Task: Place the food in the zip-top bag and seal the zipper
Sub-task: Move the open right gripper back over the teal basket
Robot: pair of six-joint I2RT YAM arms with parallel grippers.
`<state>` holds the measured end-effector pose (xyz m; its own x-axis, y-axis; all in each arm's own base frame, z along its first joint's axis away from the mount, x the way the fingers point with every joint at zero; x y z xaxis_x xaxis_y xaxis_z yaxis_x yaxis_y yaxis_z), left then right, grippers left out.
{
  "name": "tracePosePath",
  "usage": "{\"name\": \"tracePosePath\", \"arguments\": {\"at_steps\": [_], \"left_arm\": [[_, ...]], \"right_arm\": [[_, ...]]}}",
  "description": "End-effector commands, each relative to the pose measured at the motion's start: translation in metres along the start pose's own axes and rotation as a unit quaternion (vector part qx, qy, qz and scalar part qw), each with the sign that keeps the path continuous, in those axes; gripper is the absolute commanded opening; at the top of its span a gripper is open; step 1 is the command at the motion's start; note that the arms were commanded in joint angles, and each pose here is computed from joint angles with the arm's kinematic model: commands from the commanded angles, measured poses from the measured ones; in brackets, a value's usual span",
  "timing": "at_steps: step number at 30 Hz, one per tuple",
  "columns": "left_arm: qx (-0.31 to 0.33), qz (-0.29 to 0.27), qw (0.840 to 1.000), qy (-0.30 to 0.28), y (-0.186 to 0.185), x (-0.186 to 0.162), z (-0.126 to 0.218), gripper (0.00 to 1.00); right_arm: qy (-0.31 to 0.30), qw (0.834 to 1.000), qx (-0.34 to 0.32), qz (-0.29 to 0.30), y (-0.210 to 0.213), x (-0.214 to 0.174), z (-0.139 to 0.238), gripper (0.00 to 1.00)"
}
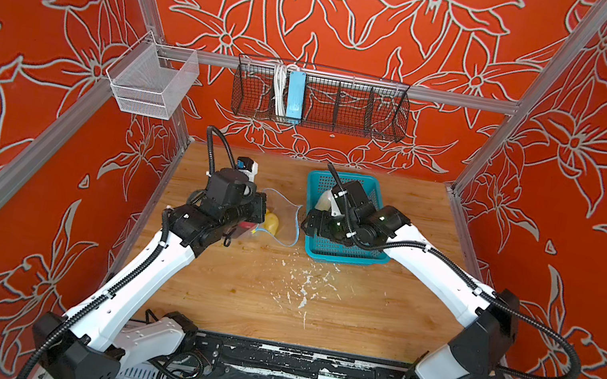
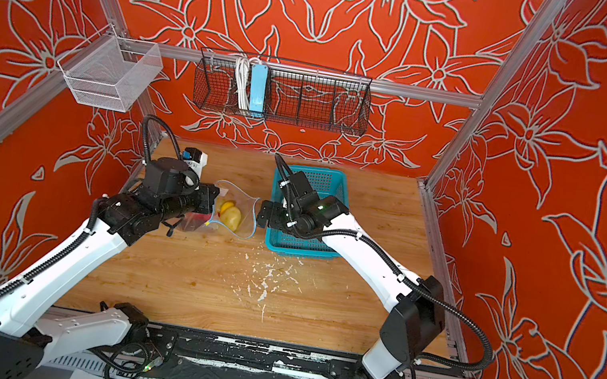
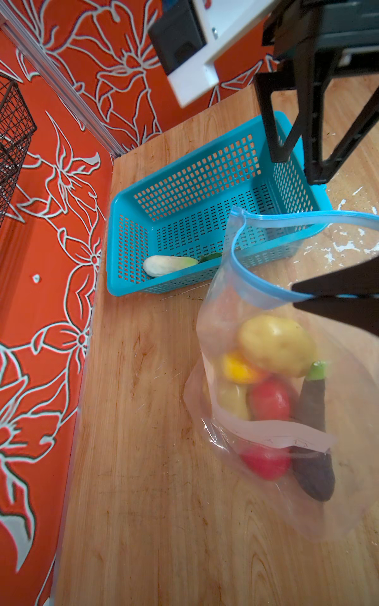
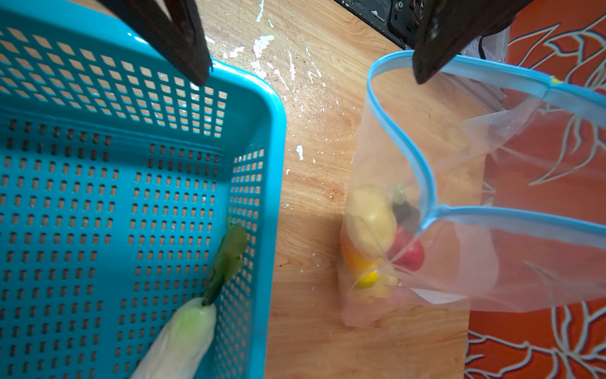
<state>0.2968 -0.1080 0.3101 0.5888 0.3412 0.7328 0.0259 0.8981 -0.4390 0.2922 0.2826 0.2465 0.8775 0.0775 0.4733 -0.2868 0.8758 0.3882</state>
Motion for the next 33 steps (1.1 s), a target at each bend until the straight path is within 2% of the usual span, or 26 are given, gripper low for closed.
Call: {"name": "tracePosePath", "arguments": {"at_steps": [1, 6, 10, 19, 24, 33], "left_arm": [[-0.004, 0.002, 1.0, -0.015, 0.0, 0.003, 0.005, 0.0], [-0.008, 0.004, 1.0, -0.015, -0.001, 0.004, 0.005, 0.0], [-0.008, 0.003, 1.0, -0.013, -0.001, 0.003, 0.004, 0.0], [-0.007, 0.003, 1.0, -0.019, -0.001, 0.004, 0.006, 0.0], [-0.004, -0.001, 1.0, -0.022, 0.0, 0.005, 0.008, 0.0], [-0.009, 0.001, 1.0, -0.022, -0.001, 0.005, 0.009, 0.0]], "right_arm": [[-0.025, 0.999, -0.016, -0.03, -0.013, 0.004, 0.009, 0.98], [-0.041, 0.998, 0.006, -0.056, -0.023, 0.01, 0.008, 0.98], [-0.049, 0.997, -0.015, -0.061, -0.037, 0.014, 0.006, 0.98], [-0.033, 0.995, -0.029, -0.086, -0.059, 0.023, -0.011, 0.98], [-0.02, 0.997, -0.031, -0.065, -0.064, 0.024, -0.028, 0.98], [0.029, 0.996, -0.057, -0.063, -0.08, 0.02, -0.067, 0.98]]}}
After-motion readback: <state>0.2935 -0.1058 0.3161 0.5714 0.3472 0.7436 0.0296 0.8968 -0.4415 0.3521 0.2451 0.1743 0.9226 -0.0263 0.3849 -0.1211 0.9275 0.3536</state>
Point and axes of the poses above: each gripper's point midway between its finger pads, its own z axis back along the fingers, its own y axis along the line the jaws close on, x = y × z, the point moved 4 cm from there along z, back along the fingers, and after that the axes turned 9 degrees about z, right-handed, at the moved point
